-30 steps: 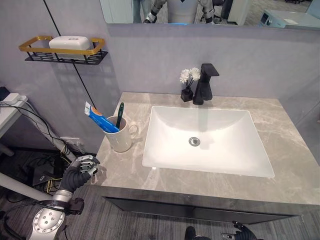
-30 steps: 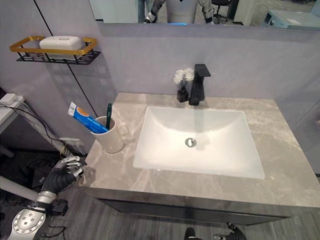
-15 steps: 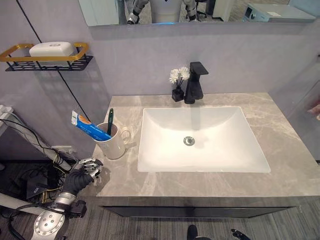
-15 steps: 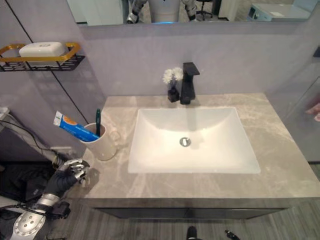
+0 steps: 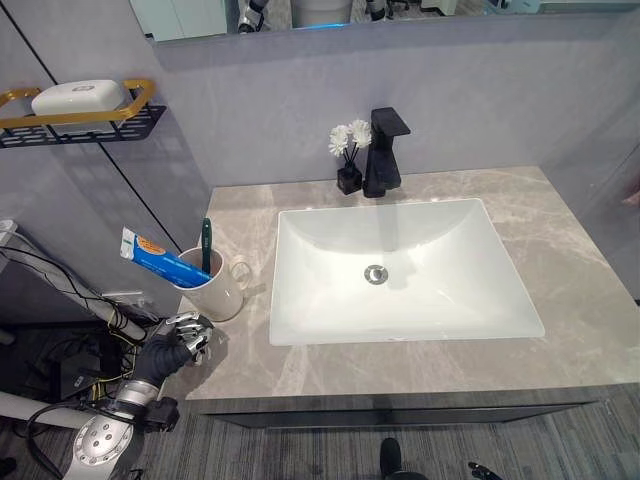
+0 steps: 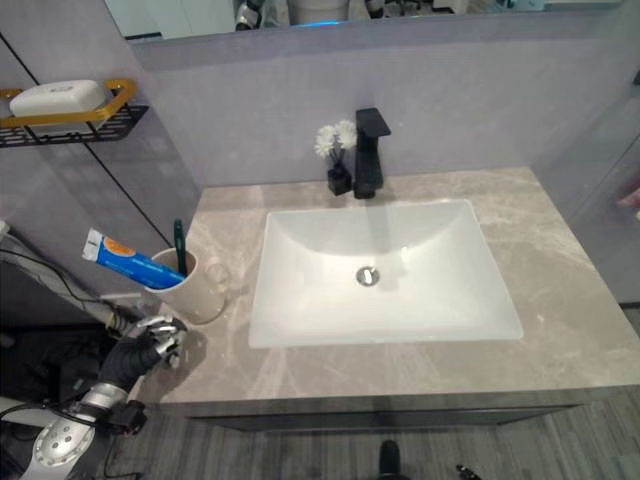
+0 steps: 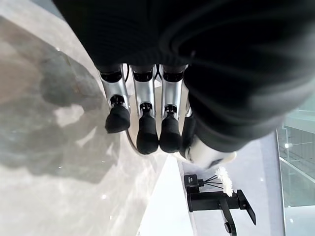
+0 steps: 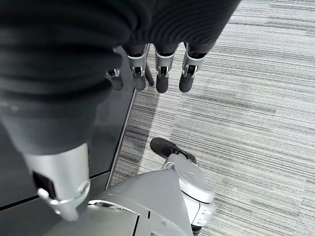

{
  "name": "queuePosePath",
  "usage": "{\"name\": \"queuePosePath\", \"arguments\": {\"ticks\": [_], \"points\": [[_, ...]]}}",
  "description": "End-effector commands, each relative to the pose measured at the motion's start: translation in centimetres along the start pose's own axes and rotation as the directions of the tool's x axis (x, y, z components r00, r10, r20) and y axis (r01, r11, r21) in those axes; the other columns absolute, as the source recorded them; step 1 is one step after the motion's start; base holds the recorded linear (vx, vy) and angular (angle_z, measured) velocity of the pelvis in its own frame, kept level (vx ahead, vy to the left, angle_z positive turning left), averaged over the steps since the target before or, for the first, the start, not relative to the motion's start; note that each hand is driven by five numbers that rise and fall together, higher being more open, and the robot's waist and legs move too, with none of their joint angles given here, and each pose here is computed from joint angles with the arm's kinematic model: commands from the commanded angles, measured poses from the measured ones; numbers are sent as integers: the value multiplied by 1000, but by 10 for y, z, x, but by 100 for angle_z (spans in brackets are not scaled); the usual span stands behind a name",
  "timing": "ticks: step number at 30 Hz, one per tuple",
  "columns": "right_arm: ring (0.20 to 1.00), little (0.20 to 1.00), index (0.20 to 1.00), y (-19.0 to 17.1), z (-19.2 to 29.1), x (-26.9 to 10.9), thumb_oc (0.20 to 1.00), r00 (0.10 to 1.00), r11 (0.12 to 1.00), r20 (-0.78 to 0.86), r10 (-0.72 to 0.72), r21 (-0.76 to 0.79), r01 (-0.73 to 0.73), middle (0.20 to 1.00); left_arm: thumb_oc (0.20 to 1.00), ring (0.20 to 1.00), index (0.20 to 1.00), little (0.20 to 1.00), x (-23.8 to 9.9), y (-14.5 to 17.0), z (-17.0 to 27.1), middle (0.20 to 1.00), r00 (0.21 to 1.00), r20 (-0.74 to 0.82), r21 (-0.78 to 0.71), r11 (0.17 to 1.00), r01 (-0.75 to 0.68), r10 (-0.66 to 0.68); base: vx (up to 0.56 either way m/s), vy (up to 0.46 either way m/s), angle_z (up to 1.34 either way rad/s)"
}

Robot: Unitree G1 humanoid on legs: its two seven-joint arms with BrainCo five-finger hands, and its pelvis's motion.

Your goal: Put brush and paste in cup on sink, flatten towel.

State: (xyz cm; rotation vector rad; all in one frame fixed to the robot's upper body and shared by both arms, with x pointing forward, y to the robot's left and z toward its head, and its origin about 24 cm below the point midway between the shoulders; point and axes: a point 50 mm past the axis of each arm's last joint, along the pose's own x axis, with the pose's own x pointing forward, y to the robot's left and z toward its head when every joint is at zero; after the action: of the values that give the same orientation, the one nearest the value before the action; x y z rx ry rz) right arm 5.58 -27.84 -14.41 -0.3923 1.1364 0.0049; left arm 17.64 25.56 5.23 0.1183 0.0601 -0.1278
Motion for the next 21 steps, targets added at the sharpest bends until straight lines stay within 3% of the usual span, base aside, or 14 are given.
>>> {"name": "queuePosePath", "arguments": {"ticks": [1, 21], "points": [[1000, 1000, 1000, -1, 22, 6, 1000, 997, 1000, 82, -16, -15, 18, 1000, 200, 200, 200, 200, 6, -1, 30, 200, 991, 126, 27, 999, 45, -48, 0, 0, 0], [1000, 1000, 1000, 1, 29, 8, 1000, 996, 1000, 91, -17, -8, 18, 1000, 200, 200, 200, 200, 19, 1, 28, 200, 991, 128, 37, 999, 28, -32, 1, -2, 0]]}}
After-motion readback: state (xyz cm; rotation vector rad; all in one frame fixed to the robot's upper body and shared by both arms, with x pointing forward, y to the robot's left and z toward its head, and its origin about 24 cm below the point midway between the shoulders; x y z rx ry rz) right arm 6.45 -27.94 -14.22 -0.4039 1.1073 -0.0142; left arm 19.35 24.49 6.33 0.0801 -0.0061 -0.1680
